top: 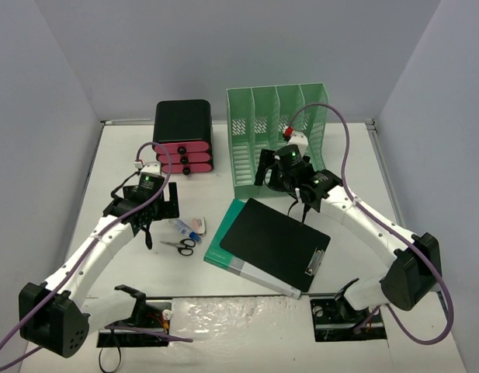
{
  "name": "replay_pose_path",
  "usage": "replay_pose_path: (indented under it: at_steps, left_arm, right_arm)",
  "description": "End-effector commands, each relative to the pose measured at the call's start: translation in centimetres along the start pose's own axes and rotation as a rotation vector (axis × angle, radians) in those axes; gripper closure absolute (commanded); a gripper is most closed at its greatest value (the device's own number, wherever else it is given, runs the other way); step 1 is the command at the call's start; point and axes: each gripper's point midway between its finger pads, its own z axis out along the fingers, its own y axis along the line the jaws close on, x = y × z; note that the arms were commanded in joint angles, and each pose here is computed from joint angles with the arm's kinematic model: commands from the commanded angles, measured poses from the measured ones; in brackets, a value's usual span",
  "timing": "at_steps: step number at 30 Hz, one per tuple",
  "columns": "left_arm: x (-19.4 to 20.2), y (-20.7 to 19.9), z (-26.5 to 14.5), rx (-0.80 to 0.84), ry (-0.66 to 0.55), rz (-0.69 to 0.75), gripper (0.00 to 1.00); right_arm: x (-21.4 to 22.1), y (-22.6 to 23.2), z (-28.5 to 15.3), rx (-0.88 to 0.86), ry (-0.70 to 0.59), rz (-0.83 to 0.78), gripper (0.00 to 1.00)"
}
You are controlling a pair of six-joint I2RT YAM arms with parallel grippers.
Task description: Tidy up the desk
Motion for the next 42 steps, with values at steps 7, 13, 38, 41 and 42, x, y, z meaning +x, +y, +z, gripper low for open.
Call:
replay_pose_path:
  at_steps: [7,13,38,41,42]
  left_arm:
    - [-3.2,0.9,-0.7,-0.056,-0.074,-0.041,0.03]
    - [-4.0,2.2,-1.1,-0.105,-0.092,-0.058,0.03]
    - [-13.3,2.1,0.8,-0.005,-0.207,-0.186,0.03]
    - [-13.4,2.2,0.8,-0.008,-0.206,-0.182,0.03]
    - [-13.3,2.2,0.9,-0.009,-0.206,-0.183,0.03]
  right_arm:
    - [4.6,7.5,2.6,-0.121,0.11,-0.176,0.14]
    - [3.4,11.1,4.3,-0.167,0.099,-0.208,0.14]
    - [-9.9,19.8,11.0,-0.313,-0.146,-0.11,0.11]
    - [-12.0,19.6,11.6,-0.324,-0.176,-0.06,0.11]
    - [-12.4,19.6,11.9,-0.321,-0.184,-0.054,0.11]
